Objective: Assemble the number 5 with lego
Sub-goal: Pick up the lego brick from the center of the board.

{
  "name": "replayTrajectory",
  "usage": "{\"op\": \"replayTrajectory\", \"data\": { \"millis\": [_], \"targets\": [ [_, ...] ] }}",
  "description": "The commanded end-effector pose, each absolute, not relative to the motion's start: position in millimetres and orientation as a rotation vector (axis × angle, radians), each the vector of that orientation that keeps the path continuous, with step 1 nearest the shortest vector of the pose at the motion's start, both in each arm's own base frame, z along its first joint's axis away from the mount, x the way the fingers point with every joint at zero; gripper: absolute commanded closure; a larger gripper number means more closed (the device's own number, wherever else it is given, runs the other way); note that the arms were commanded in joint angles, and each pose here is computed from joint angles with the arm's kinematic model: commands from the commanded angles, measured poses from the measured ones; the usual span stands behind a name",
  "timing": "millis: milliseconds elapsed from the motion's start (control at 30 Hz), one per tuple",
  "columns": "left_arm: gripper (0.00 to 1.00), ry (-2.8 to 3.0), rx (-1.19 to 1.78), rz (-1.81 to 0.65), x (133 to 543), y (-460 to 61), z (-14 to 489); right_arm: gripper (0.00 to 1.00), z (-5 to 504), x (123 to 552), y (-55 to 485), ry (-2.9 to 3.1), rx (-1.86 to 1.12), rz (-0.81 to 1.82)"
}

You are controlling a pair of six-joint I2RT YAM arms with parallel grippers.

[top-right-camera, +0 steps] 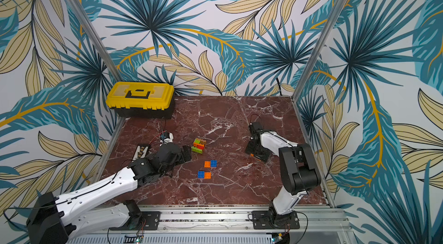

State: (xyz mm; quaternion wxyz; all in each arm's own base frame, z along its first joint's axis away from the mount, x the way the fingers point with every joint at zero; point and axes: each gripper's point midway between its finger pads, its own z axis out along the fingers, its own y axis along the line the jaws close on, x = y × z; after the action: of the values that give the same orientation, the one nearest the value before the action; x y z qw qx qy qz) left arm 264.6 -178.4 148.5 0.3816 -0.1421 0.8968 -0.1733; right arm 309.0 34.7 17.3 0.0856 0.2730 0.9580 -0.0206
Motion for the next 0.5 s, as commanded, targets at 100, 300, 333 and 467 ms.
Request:
{"op": "replayTrajectory", "data": {
  "millis": [100, 300, 333, 467],
  "targets": [
    [0.0, 2.31, -0.366, -0.443, 262.6, -178.2, 140.8, 0.26, 4.2, 298.0, 29.2, 2.92, 0.825, -0.125],
    [0.0, 2.319, -0.351, -0.446, 262.0, -179.9, 142.7, 0.34, 4.7, 301.5, 33.8, 2.947, 0.764, -0.099],
    [0.0, 2.32, -0.352, -0.444, 261.9, -179.4, 142.4, 0.35, 4.8, 302.5, 36.2, 2.96, 0.736, -0.084],
    [0.0, 2.322, -0.347, -0.456, 262.0, -181.8, 142.6, 0.36, 6.9, 303.8, 44.9, 3.003, 0.598, -0.064]
  ]
}}
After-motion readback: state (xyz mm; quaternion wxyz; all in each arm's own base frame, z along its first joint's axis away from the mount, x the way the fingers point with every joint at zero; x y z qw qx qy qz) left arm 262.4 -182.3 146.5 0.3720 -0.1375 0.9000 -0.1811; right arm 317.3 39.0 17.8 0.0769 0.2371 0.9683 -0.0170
